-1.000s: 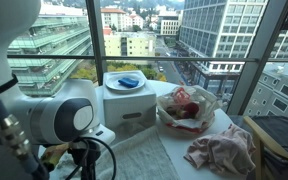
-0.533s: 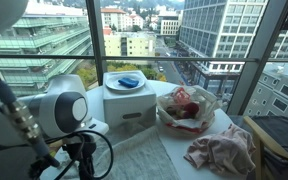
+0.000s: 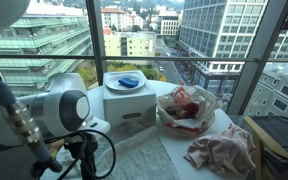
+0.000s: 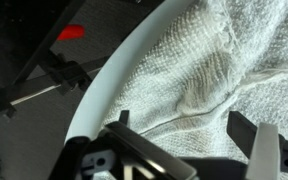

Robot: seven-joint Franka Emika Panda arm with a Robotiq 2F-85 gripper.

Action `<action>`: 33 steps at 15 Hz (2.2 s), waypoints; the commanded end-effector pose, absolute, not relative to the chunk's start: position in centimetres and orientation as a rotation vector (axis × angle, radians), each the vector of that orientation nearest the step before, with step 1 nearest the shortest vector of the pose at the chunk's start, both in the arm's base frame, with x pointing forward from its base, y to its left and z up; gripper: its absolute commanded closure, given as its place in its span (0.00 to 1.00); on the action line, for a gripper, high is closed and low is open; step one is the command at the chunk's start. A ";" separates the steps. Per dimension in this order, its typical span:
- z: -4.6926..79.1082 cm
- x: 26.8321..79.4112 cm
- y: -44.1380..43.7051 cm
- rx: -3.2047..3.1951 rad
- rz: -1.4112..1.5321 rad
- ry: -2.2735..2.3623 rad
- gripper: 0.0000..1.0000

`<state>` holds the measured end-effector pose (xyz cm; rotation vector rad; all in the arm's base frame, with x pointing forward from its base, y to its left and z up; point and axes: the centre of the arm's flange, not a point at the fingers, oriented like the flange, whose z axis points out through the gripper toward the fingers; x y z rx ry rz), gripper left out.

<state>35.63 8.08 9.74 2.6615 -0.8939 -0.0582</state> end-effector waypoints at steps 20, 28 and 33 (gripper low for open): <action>6.7 36.6 8.4 2.718 -0.191 -0.830 0.00; 8.3 35.0 9.0 2.613 -0.152 -0.826 0.00; 9.4 34.7 9.4 2.533 -0.104 -0.854 0.00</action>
